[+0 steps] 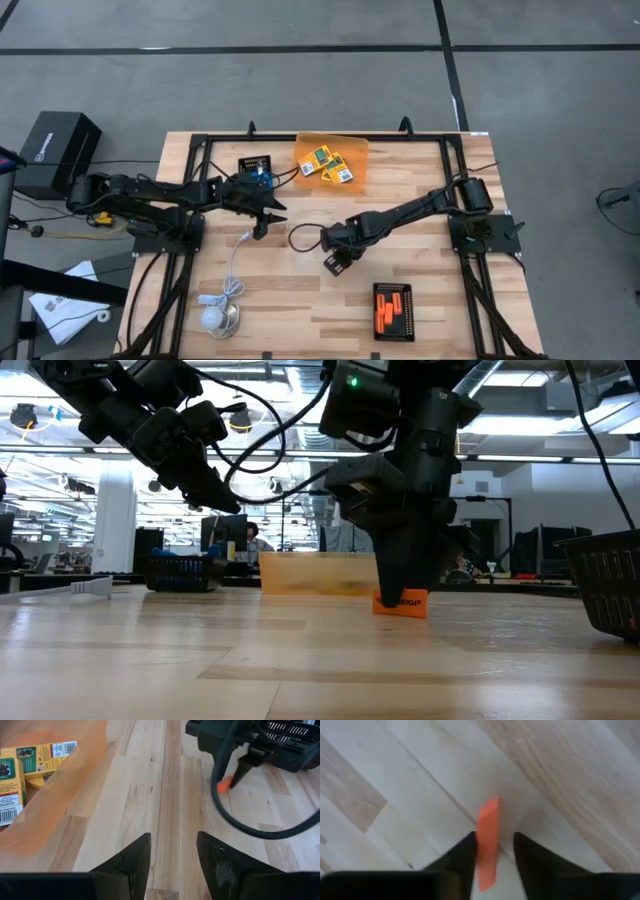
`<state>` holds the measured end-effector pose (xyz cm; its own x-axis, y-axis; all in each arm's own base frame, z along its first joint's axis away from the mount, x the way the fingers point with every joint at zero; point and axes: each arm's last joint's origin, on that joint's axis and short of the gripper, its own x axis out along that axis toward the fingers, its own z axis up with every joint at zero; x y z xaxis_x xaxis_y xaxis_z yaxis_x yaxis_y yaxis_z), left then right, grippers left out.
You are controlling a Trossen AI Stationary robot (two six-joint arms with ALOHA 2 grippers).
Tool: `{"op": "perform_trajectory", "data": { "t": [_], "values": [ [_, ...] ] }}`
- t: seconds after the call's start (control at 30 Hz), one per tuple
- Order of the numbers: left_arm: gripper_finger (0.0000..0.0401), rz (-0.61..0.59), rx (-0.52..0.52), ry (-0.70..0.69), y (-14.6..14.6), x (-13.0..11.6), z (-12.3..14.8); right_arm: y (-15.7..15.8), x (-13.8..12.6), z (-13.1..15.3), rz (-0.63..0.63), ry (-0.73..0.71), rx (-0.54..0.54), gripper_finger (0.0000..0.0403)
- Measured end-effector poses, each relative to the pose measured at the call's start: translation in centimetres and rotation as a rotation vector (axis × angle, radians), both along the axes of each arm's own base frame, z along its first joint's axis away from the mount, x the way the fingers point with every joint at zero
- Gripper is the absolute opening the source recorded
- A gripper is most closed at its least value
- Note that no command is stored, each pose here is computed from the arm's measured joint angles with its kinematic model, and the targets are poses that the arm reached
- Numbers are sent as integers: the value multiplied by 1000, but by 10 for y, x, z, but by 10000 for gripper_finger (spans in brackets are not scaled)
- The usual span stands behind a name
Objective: Pick & Place School Supplies
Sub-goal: Put the eraser into the bottom black bin
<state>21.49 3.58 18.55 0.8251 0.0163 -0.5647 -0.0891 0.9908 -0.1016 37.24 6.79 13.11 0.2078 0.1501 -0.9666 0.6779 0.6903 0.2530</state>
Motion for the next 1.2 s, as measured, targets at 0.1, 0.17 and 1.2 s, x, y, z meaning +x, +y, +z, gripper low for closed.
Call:
{"op": "perform_trajectory", "data": {
  "t": [0.1, 0.17, 1.2],
  "values": [
    [155, 0, 0, 3, 0, 0, 0, -2, 0, -1, -4, 3, 0, 46],
    [155, 0, -1, 7, 0, 0, -1, -2, 0, -1, 13, -2, -10, 21],
    [69, 46, -154, -529, -12, -58, 93, 11, -53, 156, 113, -498, -59, 22]
  ]
}}
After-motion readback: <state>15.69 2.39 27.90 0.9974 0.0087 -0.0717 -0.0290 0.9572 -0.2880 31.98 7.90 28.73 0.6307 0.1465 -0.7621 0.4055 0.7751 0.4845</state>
